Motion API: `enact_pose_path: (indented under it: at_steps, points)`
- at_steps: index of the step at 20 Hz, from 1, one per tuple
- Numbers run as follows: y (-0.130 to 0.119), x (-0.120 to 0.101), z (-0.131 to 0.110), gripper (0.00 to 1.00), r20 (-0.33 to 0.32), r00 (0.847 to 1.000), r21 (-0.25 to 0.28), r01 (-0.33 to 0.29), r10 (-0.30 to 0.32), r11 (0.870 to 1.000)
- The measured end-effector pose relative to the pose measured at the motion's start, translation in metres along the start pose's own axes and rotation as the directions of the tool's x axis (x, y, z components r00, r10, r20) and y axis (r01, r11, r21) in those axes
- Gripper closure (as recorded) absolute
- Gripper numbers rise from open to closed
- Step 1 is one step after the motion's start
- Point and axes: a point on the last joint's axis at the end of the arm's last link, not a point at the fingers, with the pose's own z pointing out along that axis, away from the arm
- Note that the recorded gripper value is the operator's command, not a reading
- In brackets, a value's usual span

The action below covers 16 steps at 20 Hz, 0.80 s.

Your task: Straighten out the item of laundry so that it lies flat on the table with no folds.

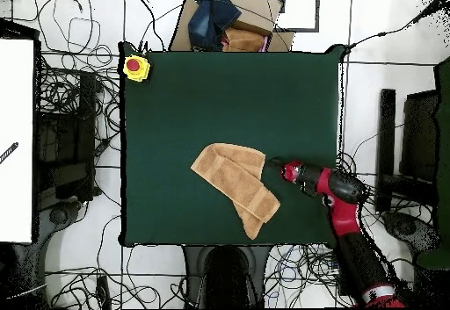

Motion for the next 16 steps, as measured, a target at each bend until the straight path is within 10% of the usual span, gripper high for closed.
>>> enact_pose_path:
  at_steps: [16]
  points:
    - [0.016,-0.006,0.03,0.0,-0.061,0.998,-0.034,0.025,-0.027,0.999]
